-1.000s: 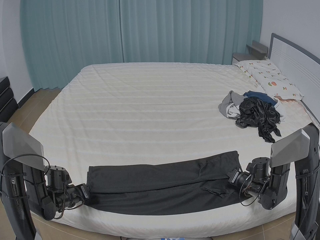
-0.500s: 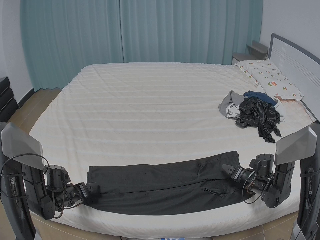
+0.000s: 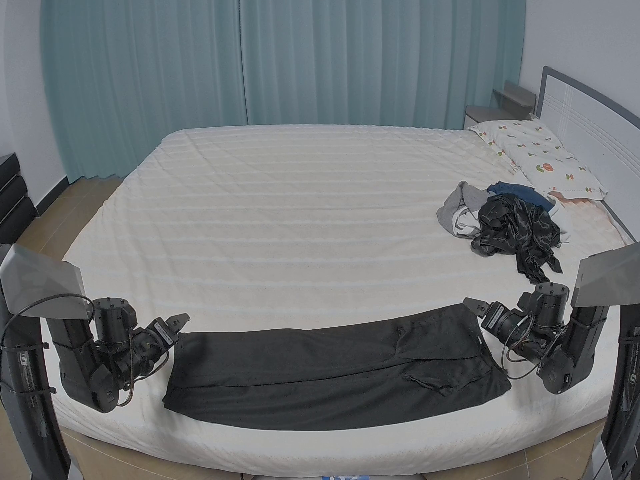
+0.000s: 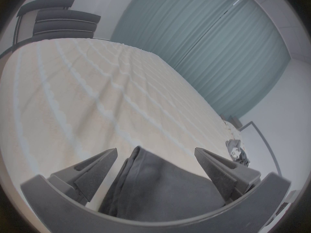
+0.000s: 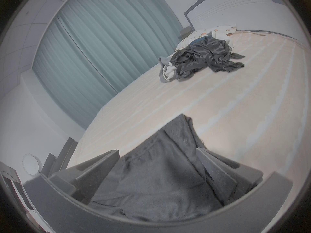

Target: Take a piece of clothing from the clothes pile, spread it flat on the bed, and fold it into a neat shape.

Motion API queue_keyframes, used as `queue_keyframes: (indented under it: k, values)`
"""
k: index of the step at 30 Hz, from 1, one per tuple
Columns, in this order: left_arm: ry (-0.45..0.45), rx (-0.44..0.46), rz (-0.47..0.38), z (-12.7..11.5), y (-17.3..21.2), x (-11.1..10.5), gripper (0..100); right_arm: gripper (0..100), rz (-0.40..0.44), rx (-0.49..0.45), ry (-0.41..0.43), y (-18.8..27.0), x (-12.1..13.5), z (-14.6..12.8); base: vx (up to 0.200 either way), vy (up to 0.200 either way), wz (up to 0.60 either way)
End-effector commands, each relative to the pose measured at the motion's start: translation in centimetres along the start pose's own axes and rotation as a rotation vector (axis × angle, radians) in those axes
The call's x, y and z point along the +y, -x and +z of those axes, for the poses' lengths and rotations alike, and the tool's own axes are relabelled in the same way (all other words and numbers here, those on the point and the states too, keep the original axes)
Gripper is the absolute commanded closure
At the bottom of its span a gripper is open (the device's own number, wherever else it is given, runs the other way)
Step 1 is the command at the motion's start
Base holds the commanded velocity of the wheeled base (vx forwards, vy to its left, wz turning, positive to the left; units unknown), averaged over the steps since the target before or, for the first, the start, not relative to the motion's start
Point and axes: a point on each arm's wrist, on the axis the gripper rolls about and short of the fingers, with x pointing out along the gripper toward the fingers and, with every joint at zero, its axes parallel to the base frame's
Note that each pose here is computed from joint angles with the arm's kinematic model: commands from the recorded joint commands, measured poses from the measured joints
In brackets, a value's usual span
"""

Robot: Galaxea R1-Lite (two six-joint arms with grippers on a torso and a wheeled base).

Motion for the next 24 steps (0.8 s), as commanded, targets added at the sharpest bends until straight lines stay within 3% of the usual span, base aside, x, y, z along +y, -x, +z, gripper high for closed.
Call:
queue_keyframes:
  k: [1,7,24]
  values:
    - [0.040,-0.011,-0.015,0.0,-2.4,0.1,0,0,-0.001,0.005,-0.038,-2.3,-1.9,-0.1,0.000,0.000,0.00]
    - [0.047,-0.007,0.002,-0.2,-3.2,0.8,0,0,0.038,0.014,-0.098,-2.6,-2.1,0.4,0.000,0.000,0.00]
    - [0.042,0.037,0.004,-1.4,-3.6,1.0,0,0,0.039,0.025,-0.103,-2.9,-2.4,0.0,0.000,0.000,0.00]
